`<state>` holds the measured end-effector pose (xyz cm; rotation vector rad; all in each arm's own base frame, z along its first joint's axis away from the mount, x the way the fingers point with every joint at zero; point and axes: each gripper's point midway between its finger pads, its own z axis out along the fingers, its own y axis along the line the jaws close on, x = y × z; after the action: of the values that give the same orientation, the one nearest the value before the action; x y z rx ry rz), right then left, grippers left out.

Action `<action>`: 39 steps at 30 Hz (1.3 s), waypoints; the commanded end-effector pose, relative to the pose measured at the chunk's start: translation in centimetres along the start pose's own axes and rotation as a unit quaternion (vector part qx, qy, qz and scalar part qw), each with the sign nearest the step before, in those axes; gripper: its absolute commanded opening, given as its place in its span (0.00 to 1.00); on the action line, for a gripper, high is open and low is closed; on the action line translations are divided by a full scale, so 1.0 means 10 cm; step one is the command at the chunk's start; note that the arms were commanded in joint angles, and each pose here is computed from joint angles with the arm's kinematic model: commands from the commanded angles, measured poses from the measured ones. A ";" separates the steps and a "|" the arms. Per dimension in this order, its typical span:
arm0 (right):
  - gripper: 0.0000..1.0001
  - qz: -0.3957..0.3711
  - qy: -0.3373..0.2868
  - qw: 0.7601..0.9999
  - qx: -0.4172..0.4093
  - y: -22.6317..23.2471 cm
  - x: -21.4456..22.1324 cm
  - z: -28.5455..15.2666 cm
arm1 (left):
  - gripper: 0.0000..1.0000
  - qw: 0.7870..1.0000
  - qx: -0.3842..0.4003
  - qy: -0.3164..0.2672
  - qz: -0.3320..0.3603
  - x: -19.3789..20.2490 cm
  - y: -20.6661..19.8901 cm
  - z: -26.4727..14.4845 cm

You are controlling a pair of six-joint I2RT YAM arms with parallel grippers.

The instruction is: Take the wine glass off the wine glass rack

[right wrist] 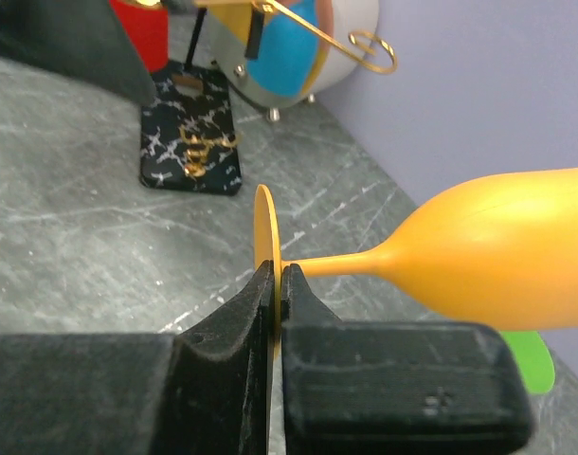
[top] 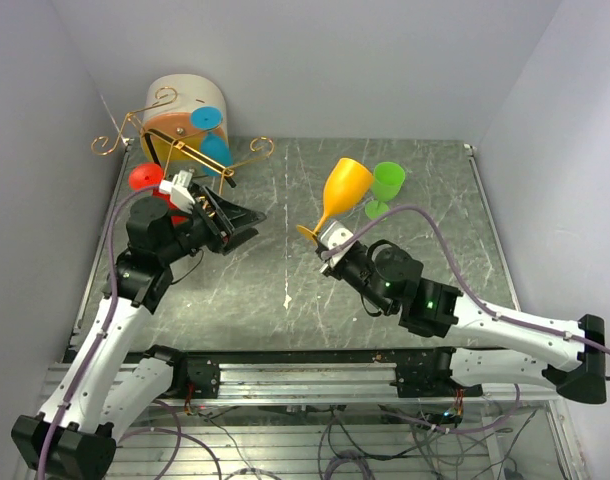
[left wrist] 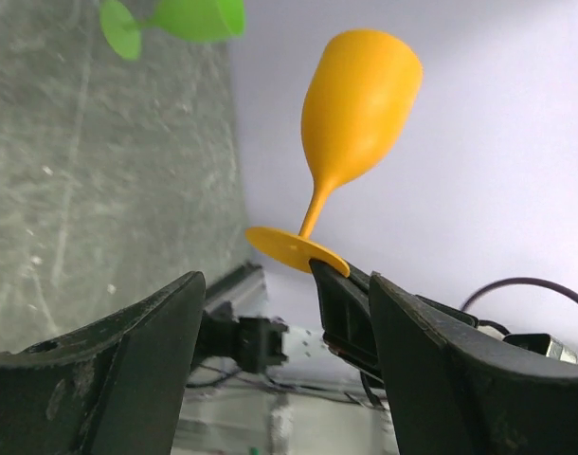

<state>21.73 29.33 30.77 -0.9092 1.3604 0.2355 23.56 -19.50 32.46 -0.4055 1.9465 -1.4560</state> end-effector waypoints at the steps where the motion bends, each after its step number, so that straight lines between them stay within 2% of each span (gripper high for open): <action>1: 0.00 -0.004 -0.054 0.998 0.021 -0.02 -0.31 -0.02 | 0.81 0.992 0.068 0.079 -0.075 0.25 -0.20 -0.03; 16: 0.00 -0.093 -0.070 0.992 0.041 0.40 -0.49 0.18 | 0.79 0.989 0.063 0.096 -0.091 0.34 -0.17 -0.09; 24: 0.00 -0.153 -0.092 0.980 0.091 0.48 -0.59 0.16 | 0.79 0.990 0.050 0.095 -0.086 0.37 -0.15 -0.13; 30: 0.00 -0.206 -0.102 0.969 0.087 0.69 -0.57 0.20 | 0.74 0.990 0.053 0.094 -0.089 0.37 -0.16 -0.13; 31: 0.00 -0.213 -0.101 0.968 0.085 0.74 -0.54 0.21 | 0.70 0.990 0.056 0.093 -0.088 0.37 -0.17 -0.14; 34: 0.00 -0.222 -0.100 0.966 0.084 0.80 -0.51 0.22 | 0.47 0.989 0.069 0.090 -0.090 0.37 -0.20 -0.15; 37: 0.00 -0.223 -0.098 0.966 0.081 0.84 -0.48 0.23 | 0.13 0.988 0.093 0.091 -0.089 0.38 -0.27 -0.18; 39: 0.00 -0.222 -0.097 0.967 0.080 0.85 -0.46 0.22 | 0.08 0.987 0.094 0.093 -0.088 0.39 -0.25 -0.18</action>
<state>17.36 37.67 31.60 -1.0171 0.9542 -0.1490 20.48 -20.96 31.73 -0.5060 2.0038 -1.7486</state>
